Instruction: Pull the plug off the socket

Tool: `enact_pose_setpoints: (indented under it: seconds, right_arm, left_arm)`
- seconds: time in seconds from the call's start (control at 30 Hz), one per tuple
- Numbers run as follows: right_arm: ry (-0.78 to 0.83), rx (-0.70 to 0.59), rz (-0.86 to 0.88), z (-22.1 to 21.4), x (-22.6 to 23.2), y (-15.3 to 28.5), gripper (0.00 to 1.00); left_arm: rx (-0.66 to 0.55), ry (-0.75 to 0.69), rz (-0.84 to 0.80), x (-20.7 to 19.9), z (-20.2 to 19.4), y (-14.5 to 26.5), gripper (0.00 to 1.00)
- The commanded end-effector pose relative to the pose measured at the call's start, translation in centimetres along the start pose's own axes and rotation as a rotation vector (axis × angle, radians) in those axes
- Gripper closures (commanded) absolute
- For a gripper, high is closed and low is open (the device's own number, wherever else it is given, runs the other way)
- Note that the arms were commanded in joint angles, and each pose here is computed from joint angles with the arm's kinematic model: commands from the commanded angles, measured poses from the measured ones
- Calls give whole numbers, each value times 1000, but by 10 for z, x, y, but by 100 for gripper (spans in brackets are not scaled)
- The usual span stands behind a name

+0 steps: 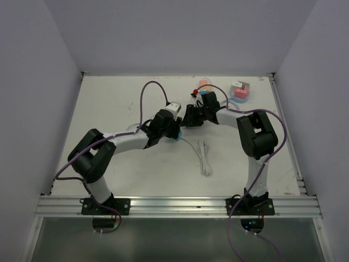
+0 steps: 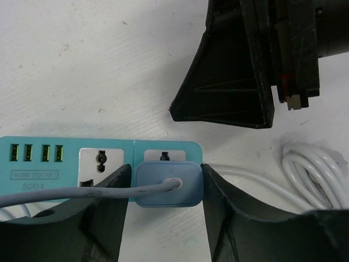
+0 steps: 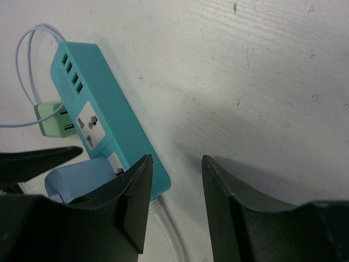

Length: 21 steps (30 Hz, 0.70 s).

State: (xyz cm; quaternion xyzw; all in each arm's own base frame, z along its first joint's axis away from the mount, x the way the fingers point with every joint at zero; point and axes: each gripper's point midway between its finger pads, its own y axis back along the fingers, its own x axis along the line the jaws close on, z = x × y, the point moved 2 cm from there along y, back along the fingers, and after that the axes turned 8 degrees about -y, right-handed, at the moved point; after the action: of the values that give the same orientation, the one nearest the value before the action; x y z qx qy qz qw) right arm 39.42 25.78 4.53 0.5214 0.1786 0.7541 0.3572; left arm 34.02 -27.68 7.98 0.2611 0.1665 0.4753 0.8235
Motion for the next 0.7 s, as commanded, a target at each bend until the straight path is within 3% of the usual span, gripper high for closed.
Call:
enact_pose_setpoints:
  seconds: [0.0,0.07,0.17,0.27,0.5,0.67]
  right_arm:
    - [42,-31,63,11,22,7,54]
    - [46,-27,66,9,24,6,54]
    - [45,-24,71,9,24,6,54]
    - [36,-16,79,7,26,6,54]
    - [58,-16,112,7,35,3,53]
    - [71,0,131,4,38,1,53]
  left_arm:
    - [-96,-15,16,1,24,-7,44]
    - [-113,-24,12,0,23,-7,53]
    - [-141,-28,5,0,21,-4,79]
    - [-194,-21,-10,-1,22,3,89]
    - [-344,1,-19,1,36,22,98]
    - [-384,2,-13,3,39,26,99]
